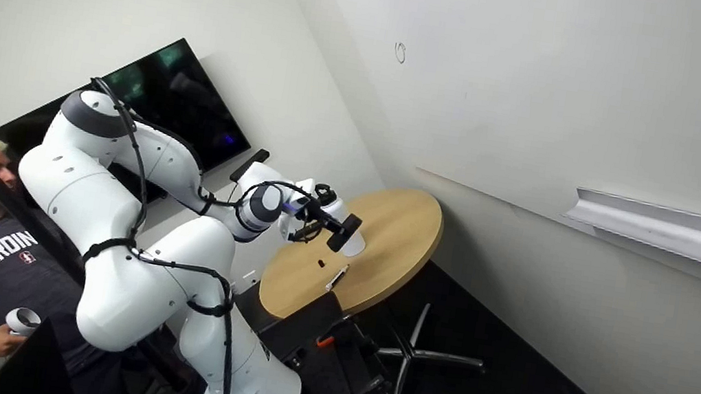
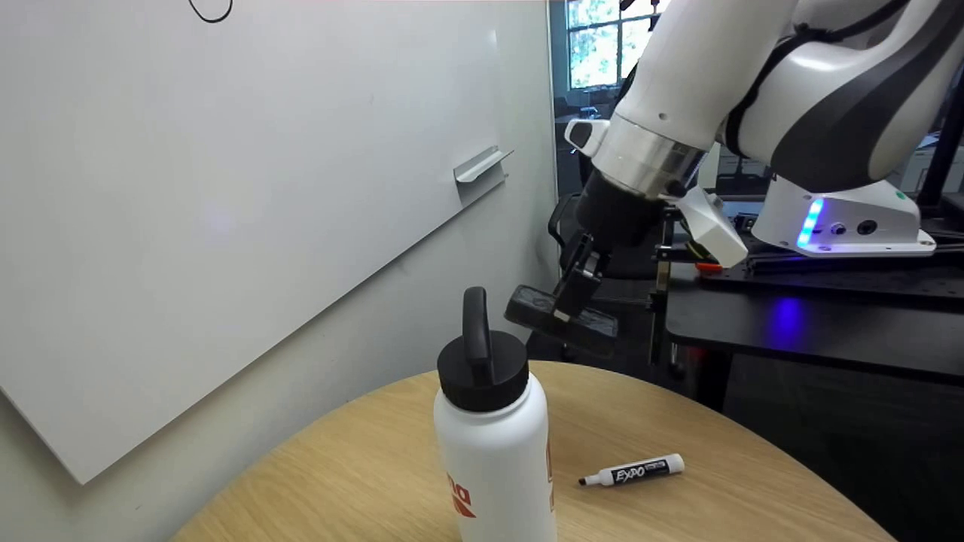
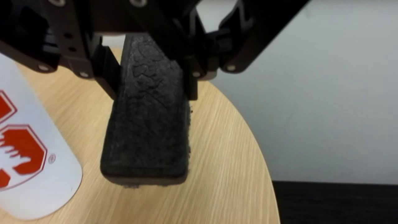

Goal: Use the duster to erase the board

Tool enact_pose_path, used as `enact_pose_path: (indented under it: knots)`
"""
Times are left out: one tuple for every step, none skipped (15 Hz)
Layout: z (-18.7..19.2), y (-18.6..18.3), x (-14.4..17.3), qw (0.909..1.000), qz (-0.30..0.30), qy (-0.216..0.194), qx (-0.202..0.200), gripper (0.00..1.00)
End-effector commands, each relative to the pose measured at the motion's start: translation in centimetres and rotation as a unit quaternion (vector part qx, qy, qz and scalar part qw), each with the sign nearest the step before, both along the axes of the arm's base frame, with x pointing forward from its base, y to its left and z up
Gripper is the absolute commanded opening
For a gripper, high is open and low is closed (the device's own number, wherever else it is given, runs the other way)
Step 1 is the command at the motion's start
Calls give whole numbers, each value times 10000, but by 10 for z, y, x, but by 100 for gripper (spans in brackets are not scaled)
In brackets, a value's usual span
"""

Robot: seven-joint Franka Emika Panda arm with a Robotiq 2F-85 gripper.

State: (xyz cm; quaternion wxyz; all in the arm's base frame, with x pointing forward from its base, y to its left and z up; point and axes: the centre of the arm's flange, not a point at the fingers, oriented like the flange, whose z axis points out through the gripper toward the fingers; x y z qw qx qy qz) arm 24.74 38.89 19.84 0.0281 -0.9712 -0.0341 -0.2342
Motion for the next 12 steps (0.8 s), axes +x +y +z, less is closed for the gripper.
enact_pose_path:
  knots:
    - [-31,-5,10,9970,58,776,-33,27]
    - [-39,-5,11,9961,7,878,-59,27]
    - [-48,-5,13,9953,-77,958,-147,27]
    - [-58,-6,17,9947,-181,986,-236,27]
    - [-67,-7,21,9934,-257,1092,-250,27]
    - [-77,-6,25,9924,-302,1155,-283,27]
    - [-85,-5,30,9919,-334,1197,-258,27]
    - [-89,-3,32,9916,-334,1222,-246,27]
    - [-92,-1,34,9916,-311,1231,-228,27]
    - [-95,0,37,9913,-334,1245,-245,27]
    - [-100,1,41,9911,-315,1265,-263,27]
    - [-101,2,44,9909,-307,1288,-252,63]
